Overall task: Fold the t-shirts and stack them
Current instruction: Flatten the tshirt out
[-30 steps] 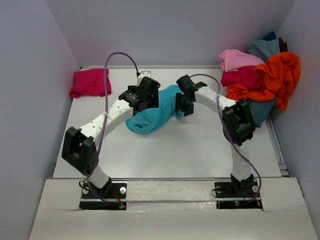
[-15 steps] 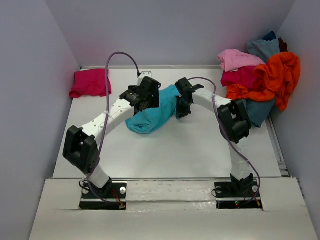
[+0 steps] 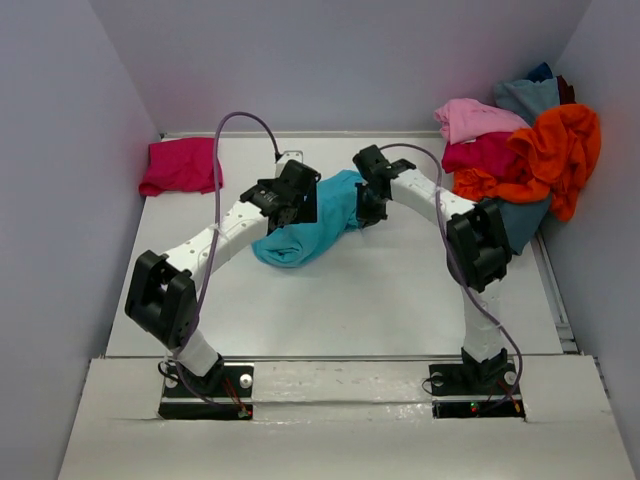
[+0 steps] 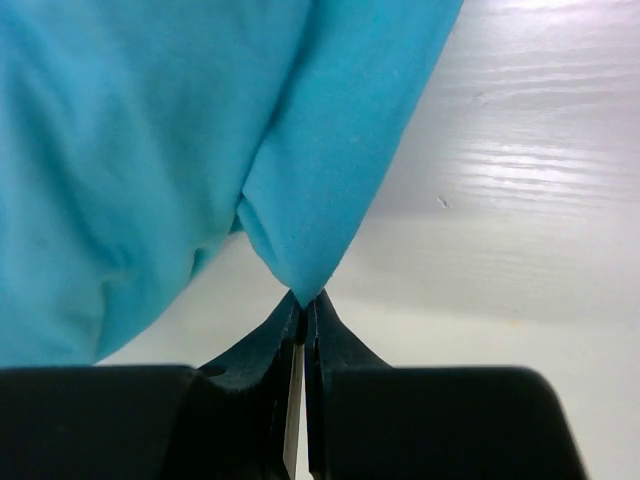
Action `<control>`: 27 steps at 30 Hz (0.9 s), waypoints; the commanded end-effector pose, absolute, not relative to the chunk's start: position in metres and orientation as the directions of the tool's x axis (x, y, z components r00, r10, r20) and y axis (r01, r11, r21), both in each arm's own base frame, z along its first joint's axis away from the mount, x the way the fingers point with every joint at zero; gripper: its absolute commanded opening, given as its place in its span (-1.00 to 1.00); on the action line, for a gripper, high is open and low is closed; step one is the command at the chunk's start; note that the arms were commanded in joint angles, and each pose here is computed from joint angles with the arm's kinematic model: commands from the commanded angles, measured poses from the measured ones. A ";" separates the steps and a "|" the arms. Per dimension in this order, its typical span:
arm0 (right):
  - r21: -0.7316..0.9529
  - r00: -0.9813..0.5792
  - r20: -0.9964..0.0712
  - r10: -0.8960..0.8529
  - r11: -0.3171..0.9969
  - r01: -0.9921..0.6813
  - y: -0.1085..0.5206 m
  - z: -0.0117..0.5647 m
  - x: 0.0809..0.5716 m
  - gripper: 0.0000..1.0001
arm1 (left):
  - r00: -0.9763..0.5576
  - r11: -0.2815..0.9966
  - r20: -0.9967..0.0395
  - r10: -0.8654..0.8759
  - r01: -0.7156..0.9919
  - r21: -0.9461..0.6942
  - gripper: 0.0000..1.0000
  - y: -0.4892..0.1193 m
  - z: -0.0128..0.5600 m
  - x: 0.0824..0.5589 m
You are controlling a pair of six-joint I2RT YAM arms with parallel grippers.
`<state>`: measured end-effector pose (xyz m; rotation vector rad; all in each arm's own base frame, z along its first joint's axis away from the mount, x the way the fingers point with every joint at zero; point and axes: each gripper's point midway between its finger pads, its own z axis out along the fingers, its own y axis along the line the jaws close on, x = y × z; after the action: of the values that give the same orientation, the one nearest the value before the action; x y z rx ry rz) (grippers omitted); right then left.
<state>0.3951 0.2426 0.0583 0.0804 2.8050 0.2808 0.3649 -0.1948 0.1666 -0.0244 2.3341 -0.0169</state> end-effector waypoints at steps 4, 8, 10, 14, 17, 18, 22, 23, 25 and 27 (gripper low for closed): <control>0.193 -0.811 -0.578 0.087 0.981 -0.033 0.223 0.211 0.407 -0.86 | -0.718 0.997 -0.693 -0.064 -0.019 -0.072 0.76 -0.178 0.158 0.322; 0.231 -0.742 -0.660 0.117 0.972 -0.052 0.215 0.269 0.399 -0.86 | -0.728 0.997 -0.684 -0.056 -0.011 -0.070 0.75 -0.177 0.155 0.302; 0.224 -0.735 -0.669 0.115 0.973 -0.051 0.209 0.279 0.393 -0.86 | -0.719 0.996 -0.693 -0.060 -0.002 -0.085 0.75 -0.179 0.161 0.295; 0.236 -0.706 -0.696 0.129 0.970 -0.056 0.202 0.302 0.383 -0.86 | -0.722 0.993 -0.691 -0.042 0.043 -0.105 0.74 -0.194 0.165 0.278; 0.251 -0.681 -0.718 0.143 0.966 -0.062 0.197 0.322 0.374 -0.86 | -0.746 0.991 -0.666 0.003 0.089 -0.096 0.74 -0.205 0.154 0.258; 0.257 -0.664 -0.732 0.151 0.964 -0.063 0.193 0.333 0.370 -0.86 | -0.753 0.991 -0.658 0.011 0.095 -0.092 0.74 -0.206 0.151 0.253; 0.269 -0.616 -0.768 0.173 0.961 -0.065 0.181 0.361 0.357 -0.86 | -0.771 0.987 -0.636 0.030 0.125 -0.105 0.74 -0.214 0.141 0.240; 0.268 -0.608 -0.774 0.177 0.962 -0.061 0.179 0.366 0.355 -0.86 | -0.771 0.983 -0.636 0.028 0.136 -0.122 0.74 -0.219 0.139 0.241; 0.257 -0.593 -0.785 0.180 0.965 -0.048 0.170 0.376 0.348 -0.86 | -0.792 0.977 -0.605 0.079 0.182 -0.111 0.73 -0.230 0.124 0.234; 0.258 -0.575 -0.796 0.188 0.965 -0.042 0.163 0.386 0.342 -0.86 | -0.807 0.981 -0.580 0.112 0.182 -0.065 0.73 -0.231 0.109 0.234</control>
<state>0.3610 0.1833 0.3267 0.0828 2.3139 0.3008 0.2366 -0.2212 0.1290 0.1705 2.4784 -0.1862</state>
